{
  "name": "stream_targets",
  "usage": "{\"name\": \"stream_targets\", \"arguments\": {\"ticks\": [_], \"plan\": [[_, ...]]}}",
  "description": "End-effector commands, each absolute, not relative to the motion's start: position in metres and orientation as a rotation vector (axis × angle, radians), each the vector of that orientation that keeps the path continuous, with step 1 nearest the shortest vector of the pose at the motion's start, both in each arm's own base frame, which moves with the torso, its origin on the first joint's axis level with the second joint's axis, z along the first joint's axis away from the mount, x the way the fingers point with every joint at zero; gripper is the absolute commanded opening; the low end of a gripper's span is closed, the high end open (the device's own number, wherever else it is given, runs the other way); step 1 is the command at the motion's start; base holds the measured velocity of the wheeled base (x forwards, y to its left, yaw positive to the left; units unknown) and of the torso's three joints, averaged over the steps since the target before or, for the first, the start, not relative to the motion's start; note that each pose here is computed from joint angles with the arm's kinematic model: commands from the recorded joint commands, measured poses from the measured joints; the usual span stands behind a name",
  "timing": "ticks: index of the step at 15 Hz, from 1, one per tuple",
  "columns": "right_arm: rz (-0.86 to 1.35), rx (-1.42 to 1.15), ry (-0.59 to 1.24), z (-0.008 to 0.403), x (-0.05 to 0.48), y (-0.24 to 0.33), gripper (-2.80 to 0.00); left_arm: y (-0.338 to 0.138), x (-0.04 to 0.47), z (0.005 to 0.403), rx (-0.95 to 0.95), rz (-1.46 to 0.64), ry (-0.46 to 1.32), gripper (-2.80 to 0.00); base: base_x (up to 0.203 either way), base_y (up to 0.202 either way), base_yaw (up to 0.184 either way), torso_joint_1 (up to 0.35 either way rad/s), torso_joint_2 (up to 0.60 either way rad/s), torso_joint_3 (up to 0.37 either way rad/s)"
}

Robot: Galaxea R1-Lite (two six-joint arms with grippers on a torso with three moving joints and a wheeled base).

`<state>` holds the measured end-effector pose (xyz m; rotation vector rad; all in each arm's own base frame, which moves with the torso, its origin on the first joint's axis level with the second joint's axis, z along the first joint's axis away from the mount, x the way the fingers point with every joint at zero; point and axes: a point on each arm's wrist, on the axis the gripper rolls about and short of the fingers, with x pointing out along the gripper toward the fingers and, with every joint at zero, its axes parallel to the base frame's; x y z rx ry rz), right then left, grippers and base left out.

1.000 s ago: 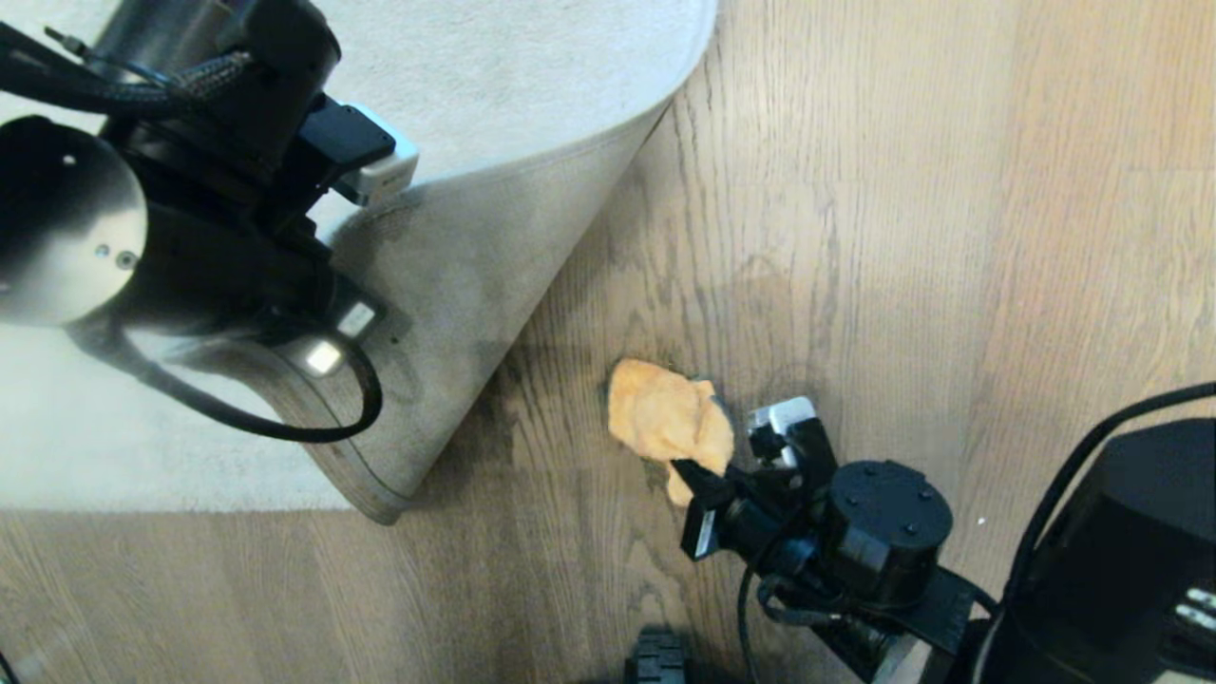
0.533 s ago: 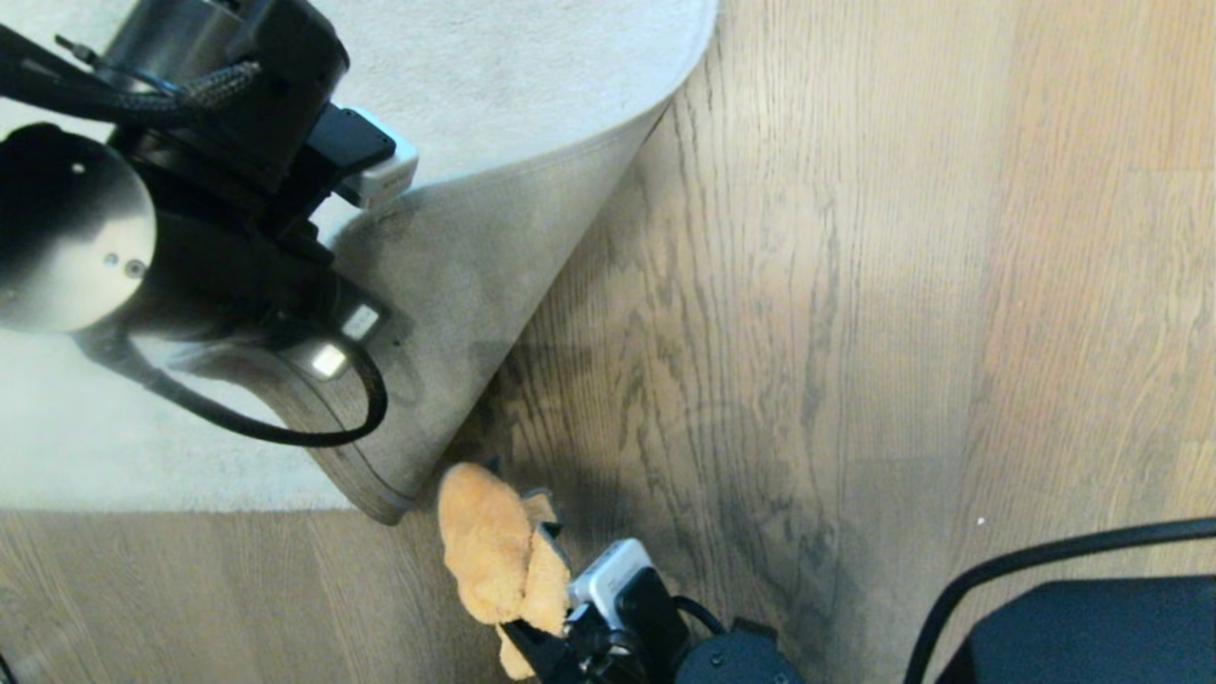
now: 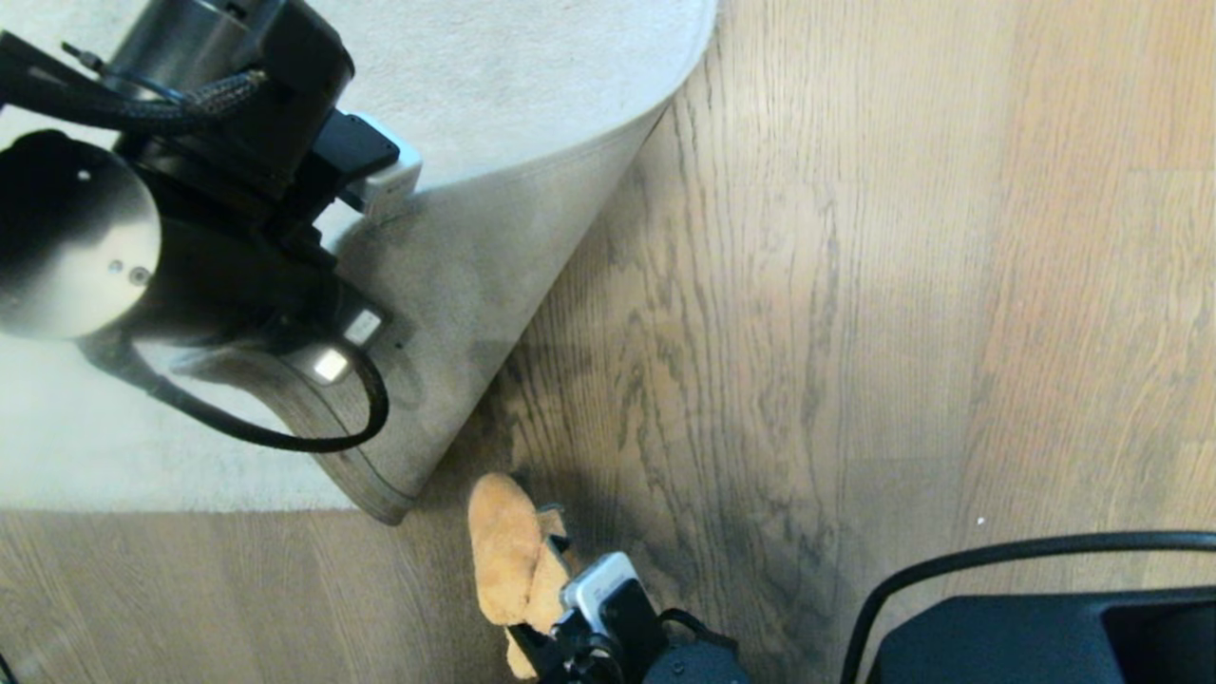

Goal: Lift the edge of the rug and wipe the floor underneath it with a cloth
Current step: Wipe the floor under the carpet with a rag

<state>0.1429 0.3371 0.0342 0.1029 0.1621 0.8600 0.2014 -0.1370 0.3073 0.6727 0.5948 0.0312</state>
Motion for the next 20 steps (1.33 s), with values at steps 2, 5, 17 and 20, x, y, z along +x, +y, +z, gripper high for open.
{"name": "stream_targets", "arguments": {"ticks": [2,5,17,20], "plan": [[0.768,0.113,0.152,0.036,0.167,0.313,-2.8,-0.138,0.2,0.306,0.682,0.03,0.6,-2.8,0.0,0.0,0.0,0.0,0.0,0.0],[0.641,0.108,0.163,0.039,0.198,0.28,-2.8,-0.137,0.2,0.306,0.68,0.03,0.598,-2.8,0.0,0.0,0.0,0.0,0.0,0.0],[0.376,0.142,0.126,0.087,0.212,0.17,-2.8,-0.136,0.198,0.308,0.676,0.03,0.594,-2.8,0.0,0.0,0.0,0.0,0.0,0.0],[0.431,0.136,0.133,0.087,0.201,0.179,-2.8,-0.136,0.198,0.308,0.676,0.029,0.592,-2.8,0.0,0.0,0.0,0.0,0.0,0.0]]}}
